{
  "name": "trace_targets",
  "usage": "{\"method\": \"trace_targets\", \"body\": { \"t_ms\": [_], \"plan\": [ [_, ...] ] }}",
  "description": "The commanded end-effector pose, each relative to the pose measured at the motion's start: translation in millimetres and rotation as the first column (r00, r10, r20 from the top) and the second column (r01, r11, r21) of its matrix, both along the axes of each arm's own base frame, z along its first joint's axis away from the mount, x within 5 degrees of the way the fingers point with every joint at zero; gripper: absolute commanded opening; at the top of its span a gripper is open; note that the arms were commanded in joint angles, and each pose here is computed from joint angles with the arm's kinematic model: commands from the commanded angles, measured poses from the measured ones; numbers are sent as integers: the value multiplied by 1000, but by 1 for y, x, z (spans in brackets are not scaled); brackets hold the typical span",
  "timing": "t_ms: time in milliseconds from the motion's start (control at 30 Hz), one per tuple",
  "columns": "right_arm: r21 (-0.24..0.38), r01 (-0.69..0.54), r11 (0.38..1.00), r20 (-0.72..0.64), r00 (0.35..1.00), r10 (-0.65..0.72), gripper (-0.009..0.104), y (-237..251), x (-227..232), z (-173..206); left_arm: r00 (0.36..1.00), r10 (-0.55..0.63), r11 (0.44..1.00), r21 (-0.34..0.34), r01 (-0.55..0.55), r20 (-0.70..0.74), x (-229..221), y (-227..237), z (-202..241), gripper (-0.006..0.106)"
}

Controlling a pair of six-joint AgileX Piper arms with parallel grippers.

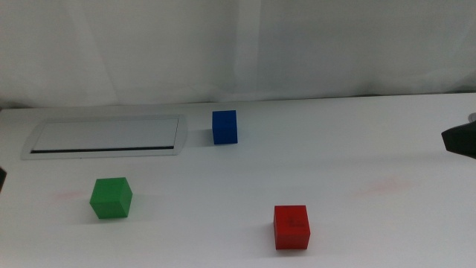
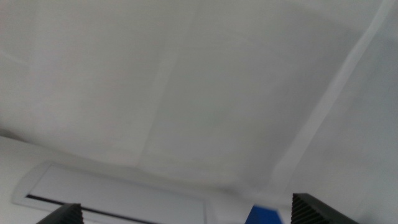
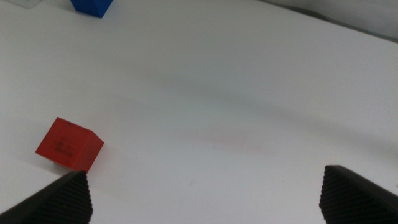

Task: Stack red cubes first, then green, then blue cubes in a specific spot.

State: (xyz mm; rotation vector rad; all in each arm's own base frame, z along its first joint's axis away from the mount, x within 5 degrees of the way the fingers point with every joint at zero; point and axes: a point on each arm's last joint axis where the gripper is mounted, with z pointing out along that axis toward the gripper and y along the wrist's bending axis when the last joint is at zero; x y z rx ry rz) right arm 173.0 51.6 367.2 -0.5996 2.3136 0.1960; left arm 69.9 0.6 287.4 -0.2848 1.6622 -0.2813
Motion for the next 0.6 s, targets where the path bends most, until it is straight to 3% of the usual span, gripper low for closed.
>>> {"method": "trace_targets", "body": {
  "t_ms": [0,167,333,567],
  "plan": [
    [4,2,1000,19,1000,-2,103,-1,0,0,997,-6,999,48,10,-81,9,-1,10,82],
    [11,0,1000,16,1000,-1,103,0,0,0,965,12,996,87,11,-263,36,-3,27,82],
    [18,0,1000,15,1000,0,103,0,0,0,847,-25,976,171,136,-532,66,-10,34,82],
    [21,-1,1000,14,1000,1,103,0,0,1,721,-15,972,160,175,-693,117,-16,37,82]
  ]
}}
